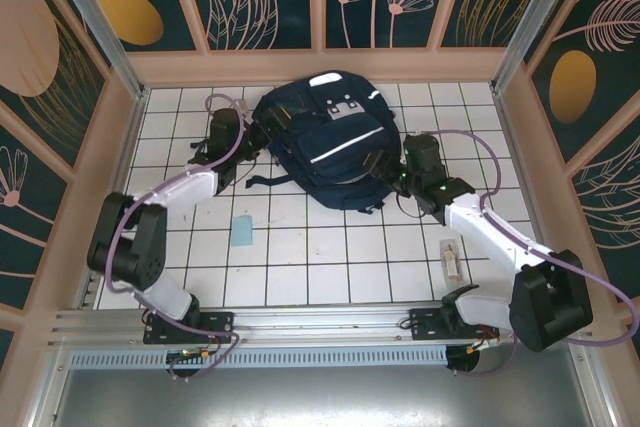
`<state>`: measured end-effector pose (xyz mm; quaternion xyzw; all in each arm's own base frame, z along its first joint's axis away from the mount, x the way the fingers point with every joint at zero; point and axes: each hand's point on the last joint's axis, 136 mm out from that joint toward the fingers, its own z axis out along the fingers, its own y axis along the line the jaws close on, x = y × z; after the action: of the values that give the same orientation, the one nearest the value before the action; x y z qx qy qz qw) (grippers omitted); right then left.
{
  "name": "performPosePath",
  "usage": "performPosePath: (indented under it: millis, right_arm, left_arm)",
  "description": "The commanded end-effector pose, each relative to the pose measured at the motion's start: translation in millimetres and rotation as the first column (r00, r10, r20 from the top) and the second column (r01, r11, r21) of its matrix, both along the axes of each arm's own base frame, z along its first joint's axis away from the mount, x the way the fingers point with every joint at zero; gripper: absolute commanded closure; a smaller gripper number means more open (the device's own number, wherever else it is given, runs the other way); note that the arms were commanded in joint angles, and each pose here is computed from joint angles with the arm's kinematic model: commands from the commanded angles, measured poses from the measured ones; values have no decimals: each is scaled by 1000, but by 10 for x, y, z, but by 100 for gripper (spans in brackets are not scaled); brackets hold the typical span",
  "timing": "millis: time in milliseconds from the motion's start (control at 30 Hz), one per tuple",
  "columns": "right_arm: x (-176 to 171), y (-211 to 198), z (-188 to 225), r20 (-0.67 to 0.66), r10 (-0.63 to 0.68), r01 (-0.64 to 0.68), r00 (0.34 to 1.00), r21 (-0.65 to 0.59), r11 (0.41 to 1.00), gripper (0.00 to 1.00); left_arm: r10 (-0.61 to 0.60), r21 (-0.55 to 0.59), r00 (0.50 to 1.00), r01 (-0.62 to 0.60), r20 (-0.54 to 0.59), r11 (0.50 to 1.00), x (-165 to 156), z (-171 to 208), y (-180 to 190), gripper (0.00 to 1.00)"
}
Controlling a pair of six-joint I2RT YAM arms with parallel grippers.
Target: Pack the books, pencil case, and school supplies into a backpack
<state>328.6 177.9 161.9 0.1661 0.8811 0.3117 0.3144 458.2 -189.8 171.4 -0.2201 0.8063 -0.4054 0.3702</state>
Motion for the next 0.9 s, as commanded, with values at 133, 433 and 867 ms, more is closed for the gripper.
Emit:
performPosePath:
  millis: [133,433,867]
  right_arm:
    - [44,-8,22,14,-50,50,999,16,999,36]
    - [72,-98,-217,-32,-90,87,995,-78,993,35]
    - [1015,-513,-574,24,-170,171,985,-53,984,35]
  left_arm:
    - [105,70,991,-99,-89,993,432,-589,228,8]
    - [60,115,978,-37,-202,993,659,-1177,113,24]
    - [-12,-155,971,-25,-238,988,-428,-1261,-60,70]
